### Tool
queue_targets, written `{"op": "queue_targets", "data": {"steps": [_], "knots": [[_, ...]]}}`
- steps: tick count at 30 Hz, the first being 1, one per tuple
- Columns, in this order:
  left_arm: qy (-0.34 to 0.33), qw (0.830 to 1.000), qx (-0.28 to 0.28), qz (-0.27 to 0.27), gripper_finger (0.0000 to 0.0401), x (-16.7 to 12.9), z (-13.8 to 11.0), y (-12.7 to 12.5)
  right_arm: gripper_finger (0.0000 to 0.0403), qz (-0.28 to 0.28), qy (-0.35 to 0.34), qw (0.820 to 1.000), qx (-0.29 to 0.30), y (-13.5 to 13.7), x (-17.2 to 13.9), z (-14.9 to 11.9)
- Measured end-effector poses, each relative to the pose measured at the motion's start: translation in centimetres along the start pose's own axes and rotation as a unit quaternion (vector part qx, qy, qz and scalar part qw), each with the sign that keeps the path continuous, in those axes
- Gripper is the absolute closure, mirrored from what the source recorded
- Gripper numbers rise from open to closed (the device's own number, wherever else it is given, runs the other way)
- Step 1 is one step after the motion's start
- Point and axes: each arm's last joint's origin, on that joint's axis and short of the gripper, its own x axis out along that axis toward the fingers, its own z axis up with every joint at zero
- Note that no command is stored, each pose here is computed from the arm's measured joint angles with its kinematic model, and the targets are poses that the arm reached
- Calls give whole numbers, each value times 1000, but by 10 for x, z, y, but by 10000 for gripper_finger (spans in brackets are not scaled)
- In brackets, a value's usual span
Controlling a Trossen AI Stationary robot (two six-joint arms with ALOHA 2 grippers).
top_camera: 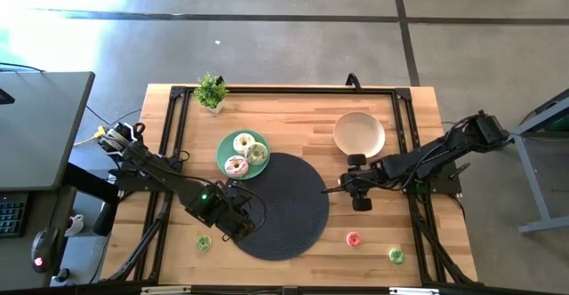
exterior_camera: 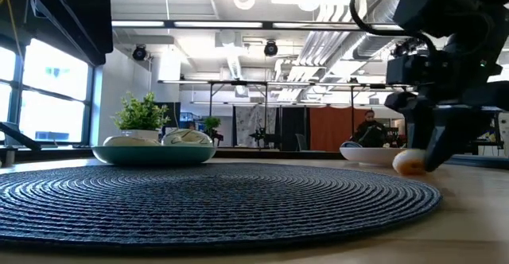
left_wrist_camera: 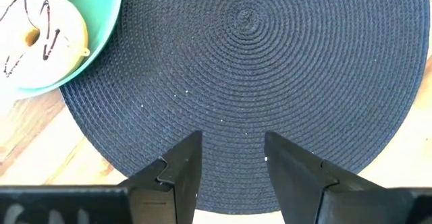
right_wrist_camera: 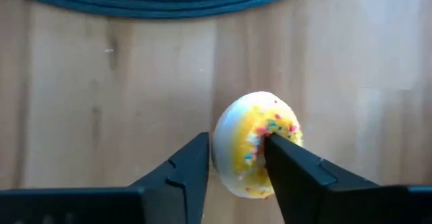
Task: Pick & Place donuts
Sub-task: Put the small yellow donut on the white plate
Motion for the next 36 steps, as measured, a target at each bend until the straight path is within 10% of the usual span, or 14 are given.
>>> {"op": "queue_targets", "data": {"steps": [8, 16, 25, 36], "knots": [[-25, 1000, 0, 3, 242, 0, 2, 0, 387, -142, -45, 988, -41, -18, -18, 35], [-30, 999, -6, -8, 242, 0, 3, -3, 365, -391, -7, 917, 83, -89, -30, 44], [-28, 999, 13, -28, 242, -1, 3, -6, 388, -265, 23, 941, 209, -141, -11, 8], [-30, 999, 32, -27, 242, -1, 4, -6, 285, -186, 15, 964, 192, -151, -8, 1]]}}
